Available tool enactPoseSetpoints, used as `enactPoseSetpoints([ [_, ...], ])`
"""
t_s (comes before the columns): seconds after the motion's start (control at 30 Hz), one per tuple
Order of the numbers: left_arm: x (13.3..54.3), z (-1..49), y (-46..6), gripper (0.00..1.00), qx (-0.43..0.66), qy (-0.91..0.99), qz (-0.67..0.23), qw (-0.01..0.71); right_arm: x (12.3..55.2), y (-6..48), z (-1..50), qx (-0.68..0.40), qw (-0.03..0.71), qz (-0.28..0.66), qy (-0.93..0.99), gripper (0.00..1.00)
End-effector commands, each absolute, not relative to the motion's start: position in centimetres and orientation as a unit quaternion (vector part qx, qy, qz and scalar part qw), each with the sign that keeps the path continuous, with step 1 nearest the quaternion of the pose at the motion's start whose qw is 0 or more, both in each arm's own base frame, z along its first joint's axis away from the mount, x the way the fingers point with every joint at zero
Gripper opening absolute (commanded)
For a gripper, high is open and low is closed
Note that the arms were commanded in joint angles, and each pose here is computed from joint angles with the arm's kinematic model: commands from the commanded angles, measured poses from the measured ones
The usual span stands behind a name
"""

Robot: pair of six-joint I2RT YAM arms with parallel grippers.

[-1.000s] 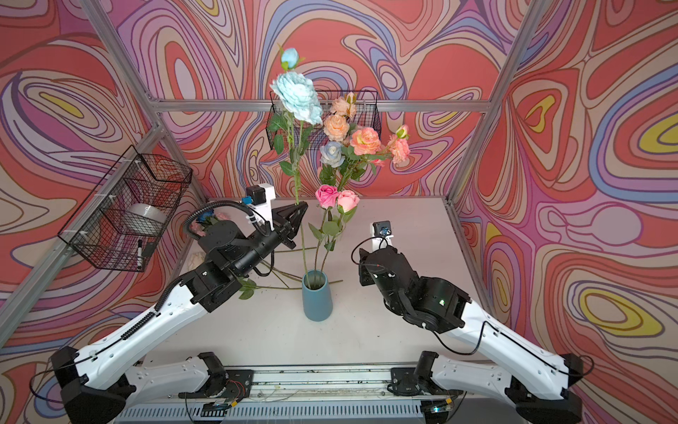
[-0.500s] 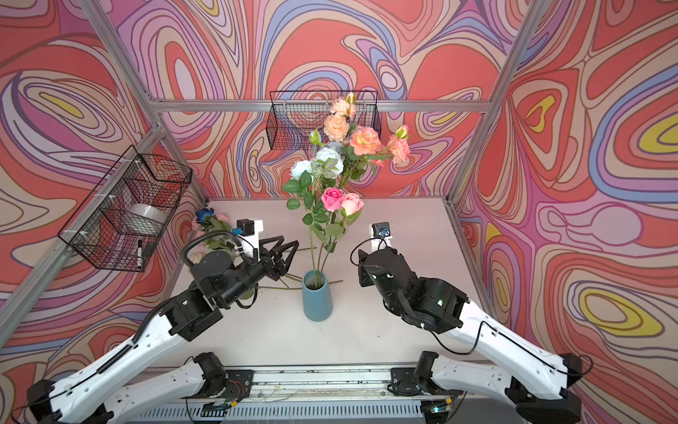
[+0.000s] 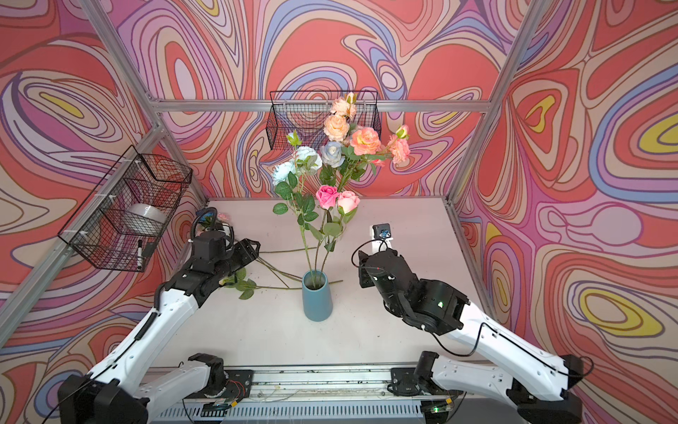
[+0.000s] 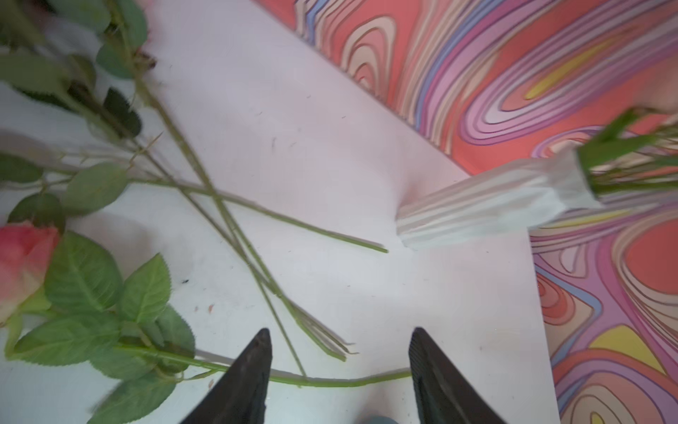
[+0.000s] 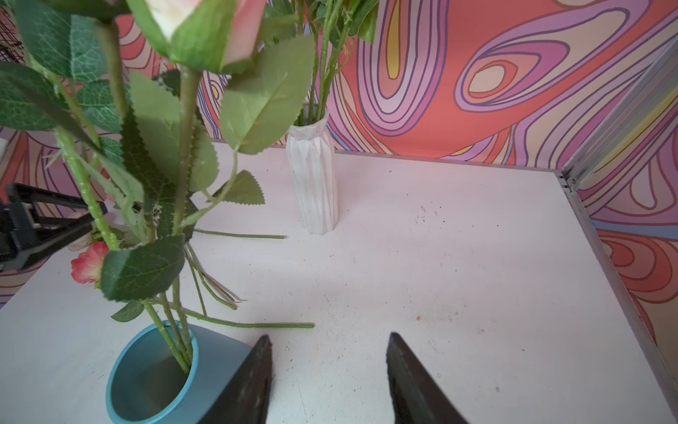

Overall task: Arrange flowers in a vase
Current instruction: Pick up the flower from the flowers.

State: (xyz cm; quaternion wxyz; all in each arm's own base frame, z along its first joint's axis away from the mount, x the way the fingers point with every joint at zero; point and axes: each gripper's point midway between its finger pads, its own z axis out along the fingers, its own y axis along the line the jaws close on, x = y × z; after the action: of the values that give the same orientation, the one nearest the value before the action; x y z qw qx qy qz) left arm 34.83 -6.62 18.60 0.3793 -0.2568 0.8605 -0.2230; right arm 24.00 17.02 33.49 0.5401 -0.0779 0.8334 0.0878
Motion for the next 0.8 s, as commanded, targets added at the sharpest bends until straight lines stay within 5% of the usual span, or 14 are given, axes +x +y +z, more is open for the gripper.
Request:
enactPoseSetpoints([
  [0.0, 37.8, 16.9, -4.9, 0.58, -0.326, 0.837, -0.242, 0.368, 23.9, 16.7, 33.5, -0.071, 0.542, 0.093, 0.832, 0.51],
  [0.3, 44.2, 10.0, 0.3, 0.46, -0.391, 0.844, -0.171, 0.326, 23.7, 15.9, 33.4, -0.069, 0.543, 0.082, 0.833, 0.49],
  [0.77, 45.5, 5.4, 2.5, 0.43, -0.419, 0.856, -0.112, 0.283, 24.0, 15.8, 33.2, -0.069, 0.544, 0.067, 0.834, 0.49],
])
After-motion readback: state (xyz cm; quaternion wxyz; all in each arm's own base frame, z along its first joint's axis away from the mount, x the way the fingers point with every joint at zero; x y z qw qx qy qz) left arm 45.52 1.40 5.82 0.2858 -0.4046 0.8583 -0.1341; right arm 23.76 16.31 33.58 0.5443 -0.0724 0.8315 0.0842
